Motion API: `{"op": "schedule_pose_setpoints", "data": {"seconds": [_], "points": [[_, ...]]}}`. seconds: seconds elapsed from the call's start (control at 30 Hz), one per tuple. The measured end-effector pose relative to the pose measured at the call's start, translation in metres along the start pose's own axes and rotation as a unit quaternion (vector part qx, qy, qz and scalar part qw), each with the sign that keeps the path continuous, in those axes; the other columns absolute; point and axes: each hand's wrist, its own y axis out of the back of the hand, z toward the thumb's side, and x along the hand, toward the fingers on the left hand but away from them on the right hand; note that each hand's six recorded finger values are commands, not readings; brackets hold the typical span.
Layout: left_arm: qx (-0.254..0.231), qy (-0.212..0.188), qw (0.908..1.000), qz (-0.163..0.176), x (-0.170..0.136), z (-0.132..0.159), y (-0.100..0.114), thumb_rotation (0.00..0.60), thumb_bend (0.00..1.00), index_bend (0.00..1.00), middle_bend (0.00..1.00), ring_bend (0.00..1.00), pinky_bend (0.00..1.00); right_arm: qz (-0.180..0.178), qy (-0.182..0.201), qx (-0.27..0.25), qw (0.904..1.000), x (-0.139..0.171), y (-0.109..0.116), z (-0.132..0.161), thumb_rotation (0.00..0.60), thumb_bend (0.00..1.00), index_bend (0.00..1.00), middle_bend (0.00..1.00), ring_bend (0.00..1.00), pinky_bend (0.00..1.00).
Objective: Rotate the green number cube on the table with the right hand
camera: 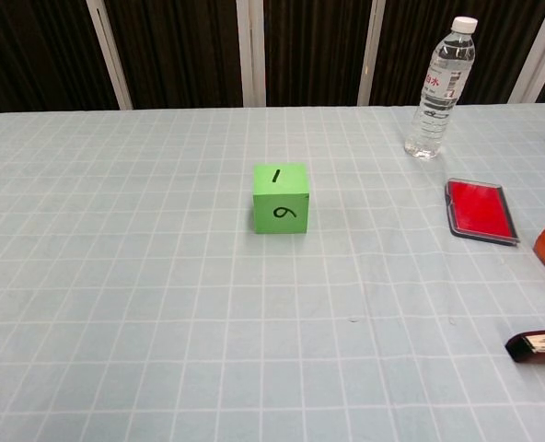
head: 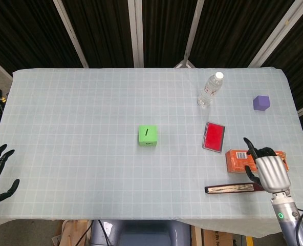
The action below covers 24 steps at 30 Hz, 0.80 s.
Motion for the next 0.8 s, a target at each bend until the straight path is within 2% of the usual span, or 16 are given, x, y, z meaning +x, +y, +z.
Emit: {"op": "schedule_pose_setpoints", "data": {"seconds": [0.13, 0.2, 0.33, 0.63, 0.8], "points": [[0.0, 0.0, 1.0, -0.002, 0.0, 0.0, 0.0, 0.6, 0.43, 0.13, 0.0, 0.0, 0.04, 0.034, 0.02, 0.013, 0.9991, -0.029, -0.001, 0.019, 0.6, 0.48, 0.08, 0.74, 0.74, 0.61], [0.0, 0.001, 1.0, -0.001, 0.0, -0.001, 0.0, 0.6, 0.43, 0.13, 0.0, 0.0, 0.04, 0.064, 0.028, 0.018, 0.9974, -0.044, -0.004, 0.029, 0.6, 0.53, 0.08, 0.77, 0.77, 0.64], [0.002, 0.006, 1.0, -0.003, 0.002, -0.002, -0.001, 0.6, 0.43, 0.13, 0.0, 0.0, 0.04, 0.117, 0.033, 0.021, 0.9924, -0.07, -0.009, 0.048, 0.6, 0.67, 0.08, 0.84, 0.83, 0.69], [0.008, 0.018, 0.9998, -0.005, 0.007, -0.006, -0.003, 0.6, 0.43, 0.13, 0.0, 0.0, 0.04, 0.197, 0.025, 0.034, 0.9795, -0.129, -0.012, 0.101, 0.6, 0.92, 0.08, 0.84, 0.86, 0.72], [0.012, 0.026, 0.9996, -0.007, 0.01, -0.009, -0.005, 0.6, 0.43, 0.13, 0.0, 0.0, 0.04, 0.233, 0.029, 0.052, 0.9707, -0.156, -0.011, 0.148, 0.6, 0.95, 0.08, 0.85, 0.88, 0.74]]}}
